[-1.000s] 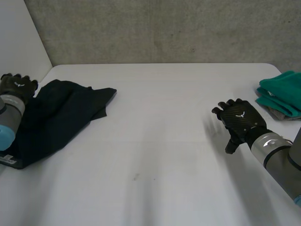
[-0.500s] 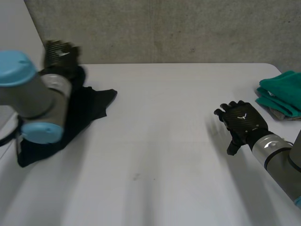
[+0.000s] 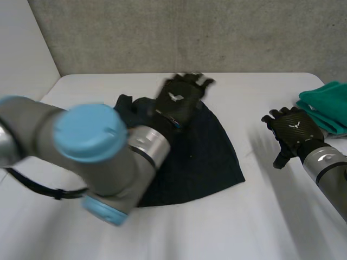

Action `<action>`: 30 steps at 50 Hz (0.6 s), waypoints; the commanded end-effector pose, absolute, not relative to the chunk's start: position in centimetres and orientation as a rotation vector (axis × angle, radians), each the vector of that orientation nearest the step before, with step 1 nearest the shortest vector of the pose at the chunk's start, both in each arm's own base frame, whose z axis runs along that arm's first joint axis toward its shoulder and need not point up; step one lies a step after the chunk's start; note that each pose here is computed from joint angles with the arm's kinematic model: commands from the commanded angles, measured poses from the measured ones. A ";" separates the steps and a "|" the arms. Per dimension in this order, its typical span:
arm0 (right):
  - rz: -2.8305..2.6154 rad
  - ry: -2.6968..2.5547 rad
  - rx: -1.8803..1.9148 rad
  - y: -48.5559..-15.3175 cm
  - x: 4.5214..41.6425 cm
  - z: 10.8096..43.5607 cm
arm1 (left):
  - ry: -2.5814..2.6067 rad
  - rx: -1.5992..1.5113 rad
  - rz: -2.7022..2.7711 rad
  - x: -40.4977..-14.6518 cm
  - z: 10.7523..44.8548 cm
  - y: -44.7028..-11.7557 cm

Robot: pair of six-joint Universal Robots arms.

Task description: Fold the laundry.

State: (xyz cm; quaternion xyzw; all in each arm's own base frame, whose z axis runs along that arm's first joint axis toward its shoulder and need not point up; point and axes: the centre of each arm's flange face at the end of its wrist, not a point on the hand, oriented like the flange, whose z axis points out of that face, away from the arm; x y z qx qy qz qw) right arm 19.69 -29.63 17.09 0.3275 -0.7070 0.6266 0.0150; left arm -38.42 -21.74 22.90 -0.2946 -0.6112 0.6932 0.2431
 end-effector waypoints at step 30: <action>1.863 -2.481 1.283 -26.9 26.8 13.2 | -2.065 -0.545 2.007 -25.4 20.2 -28.8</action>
